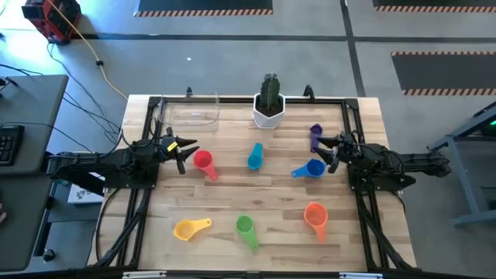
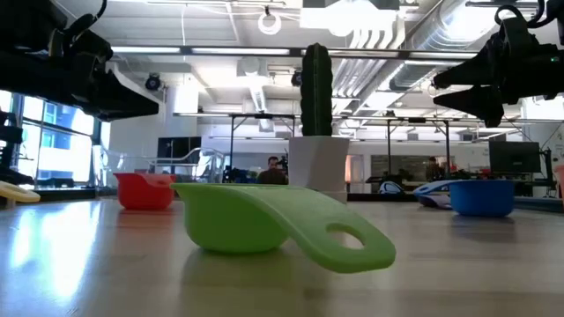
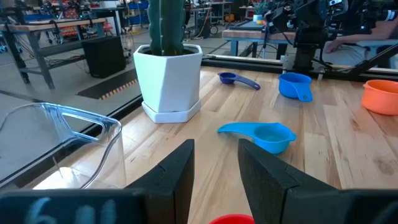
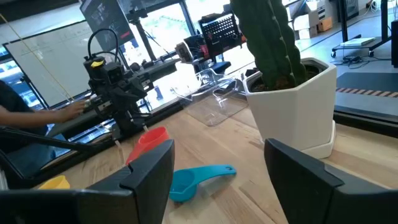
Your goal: Nest measuring cups in basket
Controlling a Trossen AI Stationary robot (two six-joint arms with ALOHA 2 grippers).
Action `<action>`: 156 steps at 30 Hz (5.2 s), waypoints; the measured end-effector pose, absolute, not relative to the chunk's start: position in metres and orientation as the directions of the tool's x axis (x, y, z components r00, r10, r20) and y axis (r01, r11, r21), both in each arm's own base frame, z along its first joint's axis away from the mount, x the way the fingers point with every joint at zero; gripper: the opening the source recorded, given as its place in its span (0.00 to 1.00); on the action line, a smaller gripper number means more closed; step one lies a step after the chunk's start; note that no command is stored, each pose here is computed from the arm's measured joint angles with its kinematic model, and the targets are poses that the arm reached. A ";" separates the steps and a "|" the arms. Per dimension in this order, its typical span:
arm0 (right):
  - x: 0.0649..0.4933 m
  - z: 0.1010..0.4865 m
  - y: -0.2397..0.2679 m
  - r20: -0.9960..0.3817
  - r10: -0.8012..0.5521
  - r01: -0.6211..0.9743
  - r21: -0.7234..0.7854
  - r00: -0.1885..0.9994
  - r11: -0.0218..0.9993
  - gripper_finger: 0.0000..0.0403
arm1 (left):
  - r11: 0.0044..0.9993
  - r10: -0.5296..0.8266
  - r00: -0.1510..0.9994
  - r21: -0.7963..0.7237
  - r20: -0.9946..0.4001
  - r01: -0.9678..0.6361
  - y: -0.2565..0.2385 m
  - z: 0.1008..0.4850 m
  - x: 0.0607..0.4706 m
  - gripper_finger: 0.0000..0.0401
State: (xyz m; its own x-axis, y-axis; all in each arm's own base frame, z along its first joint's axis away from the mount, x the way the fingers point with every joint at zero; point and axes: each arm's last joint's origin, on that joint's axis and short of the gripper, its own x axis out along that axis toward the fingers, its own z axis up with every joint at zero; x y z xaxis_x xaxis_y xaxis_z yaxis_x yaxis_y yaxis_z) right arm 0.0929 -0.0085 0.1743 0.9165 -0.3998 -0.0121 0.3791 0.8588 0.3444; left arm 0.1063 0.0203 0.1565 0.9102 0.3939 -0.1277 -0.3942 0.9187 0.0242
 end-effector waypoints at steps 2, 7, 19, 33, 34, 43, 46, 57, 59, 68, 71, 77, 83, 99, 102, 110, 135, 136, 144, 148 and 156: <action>0.093 0.174 -0.008 -0.012 -0.399 0.379 0.345 0.917 0.859 0.60 | 0.919 0.394 0.910 0.024 -0.128 -0.395 0.020 0.156 0.106 0.29; 0.093 0.174 -0.009 -0.012 -0.400 0.379 0.345 0.916 0.859 0.60 | 0.919 0.394 0.910 0.024 -0.128 -0.394 0.020 0.156 0.106 0.29; 0.093 0.174 -0.008 -0.012 -0.400 0.379 0.345 0.917 0.859 0.60 | 0.919 0.394 0.910 0.024 -0.128 -0.394 0.020 0.156 0.106 0.29; 0.093 0.174 -0.008 -0.012 -0.400 0.379 0.344 0.917 0.859 0.60 | 0.919 0.394 0.910 0.024 -0.128 -0.394 0.020 0.156 0.106 0.29; 0.093 0.174 -0.009 -0.012 -0.400 0.379 0.345 0.916 0.859 0.60 | 0.919 0.394 0.910 0.024 -0.128 -0.394 0.020 0.156 0.106 0.29; 0.093 0.174 -0.009 -0.012 -0.400 0.379 0.345 0.916 0.859 0.60 | 0.919 0.394 0.910 0.024 -0.128 -0.394 0.020 0.156 0.106 0.29; 0.093 0.174 -0.009 -0.012 -0.400 0.379 0.345 0.917 0.859 0.60 | 0.919 0.394 0.910 0.024 -0.128 -0.394 0.020 0.156 0.106 0.29; 0.093 0.174 -0.009 -0.012 -0.400 0.379 0.345 0.916 0.859 0.60 | 0.919 0.394 0.910 0.024 -0.128 -0.394 0.020 0.156 0.106 0.29; 0.093 0.174 -0.008 -0.012 -0.400 0.379 0.344 0.917 0.859 0.60 | 0.919 0.394 0.910 0.024 -0.128 -0.394 0.020 0.156 0.106 0.29; 0.093 0.174 -0.009 -0.012 -0.400 0.379 0.345 0.916 0.859 0.60 | 0.919 0.394 0.910 0.024 -0.128 -0.394 0.020 0.156 0.106 0.29; 0.093 0.174 -0.009 -0.012 -0.400 0.379 0.345 0.917 0.859 0.60 | 0.919 0.394 0.910 0.024 -0.128 -0.394 0.020 0.156 0.106 0.29; 0.093 0.174 -0.009 -0.012 -0.400 0.379 0.345 0.916 0.859 0.60 | 0.919 0.394 0.910 0.024 -0.128 -0.394 0.020 0.156 0.106 0.29; 0.093 0.174 -0.008 -0.012 -0.400 0.379 0.344 0.917 0.859 0.60 | 0.919 0.394 0.910 0.024 -0.128 -0.394 0.020 0.156 0.106 0.29; 0.093 0.174 -0.009 -0.012 -0.404 0.383 0.344 0.915 0.857 0.60 | 0.919 0.394 0.910 0.024 -0.127 -0.394 0.020 0.157 0.106 0.29; 0.093 0.175 -0.008 -0.009 -0.395 0.374 0.346 0.919 0.861 0.60 | 0.919 0.394 0.910 0.024 -0.127 -0.394 0.020 0.157 0.106 0.29; 0.092 0.175 -0.010 0.000 -0.445 0.393 0.470 0.896 0.791 0.60 | 0.915 0.403 0.906 0.026 -0.129 -0.403 0.021 0.156 0.106 0.29; 0.064 0.262 -0.012 0.413 -0.476 0.185 0.573 0.776 0.799 0.60 | 0.896 0.429 0.895 -0.068 -0.126 -0.439 0.021 0.157 0.106 0.29; 0.061 0.269 -0.012 0.417 -0.467 0.179 0.566 0.780 0.805 0.60 | 0.895 0.429 0.895 -0.074 -0.126 -0.439 0.021 0.157 0.106 0.29; 0.055 0.312 -0.012 0.184 -0.453 0.256 0.618 0.873 0.744 0.60 | 0.890 0.429 0.895 -0.111 -0.125 -0.442 0.021 0.157 0.106 0.29; 0.064 0.328 -0.010 -0.007 -0.412 0.313 0.661 0.911 0.682 0.60 | 0.890 0.428 0.895 -0.111 -0.125 -0.442 0.021 0.157 0.106 0.29; 0.101 0.344 -0.003 -0.409 -0.235 0.468 0.698 0.882 0.542 0.60 | 0.869 0.428 0.895 -0.214 -0.125 -0.446 0.021 0.157 0.106 0.29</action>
